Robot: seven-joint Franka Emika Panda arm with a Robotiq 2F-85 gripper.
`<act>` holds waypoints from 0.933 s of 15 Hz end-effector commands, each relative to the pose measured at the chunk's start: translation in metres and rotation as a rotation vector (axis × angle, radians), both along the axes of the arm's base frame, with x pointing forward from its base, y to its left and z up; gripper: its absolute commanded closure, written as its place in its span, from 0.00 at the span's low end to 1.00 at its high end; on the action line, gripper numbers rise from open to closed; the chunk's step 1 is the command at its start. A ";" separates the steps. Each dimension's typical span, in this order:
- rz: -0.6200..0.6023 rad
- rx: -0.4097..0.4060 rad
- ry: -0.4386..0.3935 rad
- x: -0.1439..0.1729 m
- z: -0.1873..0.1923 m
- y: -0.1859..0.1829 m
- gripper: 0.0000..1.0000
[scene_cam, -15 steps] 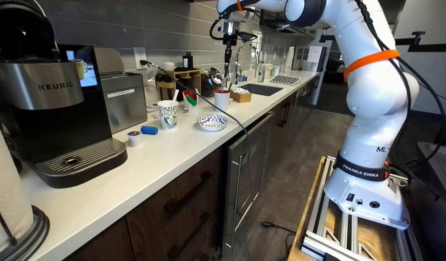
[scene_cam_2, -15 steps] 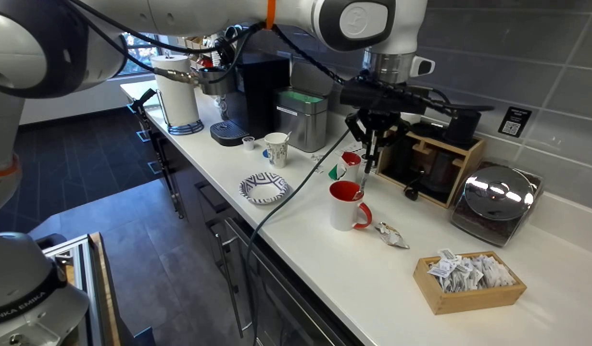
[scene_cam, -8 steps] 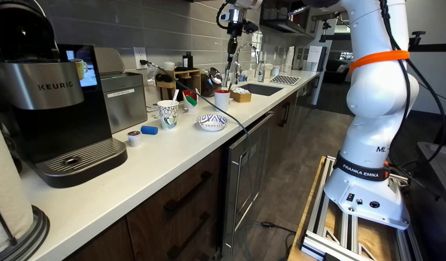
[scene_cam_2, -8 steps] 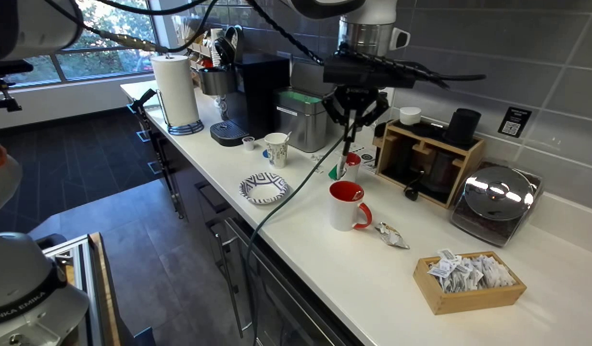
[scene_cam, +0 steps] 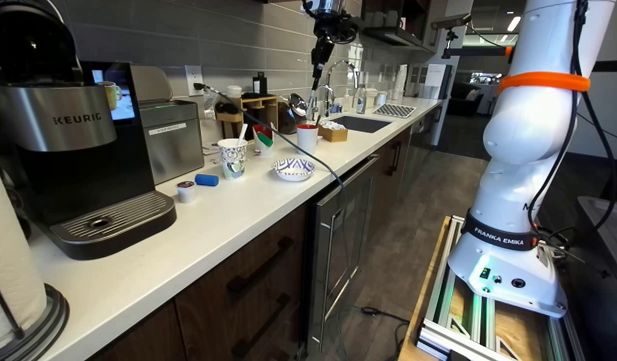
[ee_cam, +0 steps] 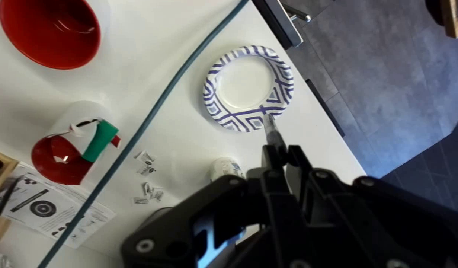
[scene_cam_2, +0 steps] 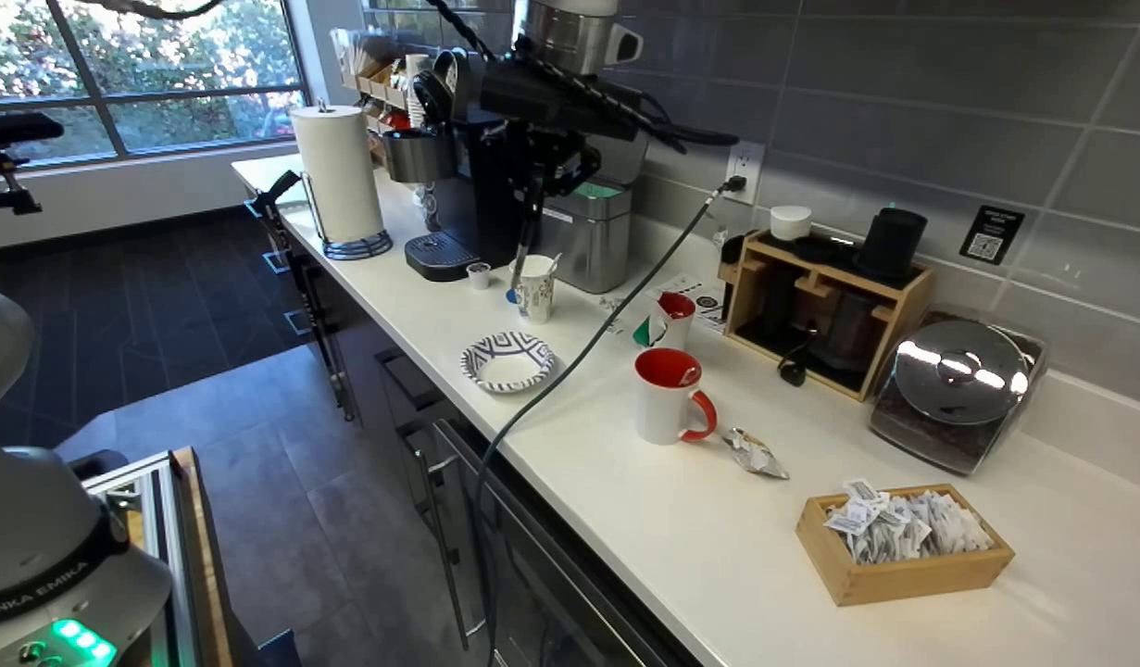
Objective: Pick up the marker from the cup and put it in the other cup
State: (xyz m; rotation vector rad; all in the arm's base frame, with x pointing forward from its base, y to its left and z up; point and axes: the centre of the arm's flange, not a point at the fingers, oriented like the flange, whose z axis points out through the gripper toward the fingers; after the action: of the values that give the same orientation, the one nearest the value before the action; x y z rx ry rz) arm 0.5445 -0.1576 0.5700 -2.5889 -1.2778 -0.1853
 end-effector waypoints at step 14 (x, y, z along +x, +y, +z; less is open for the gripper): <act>0.010 -0.161 -0.231 -0.021 0.035 0.125 0.97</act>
State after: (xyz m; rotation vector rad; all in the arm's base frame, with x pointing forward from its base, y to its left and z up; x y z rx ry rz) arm 0.5463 -0.0836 0.5983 -2.7067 -1.3566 -0.3500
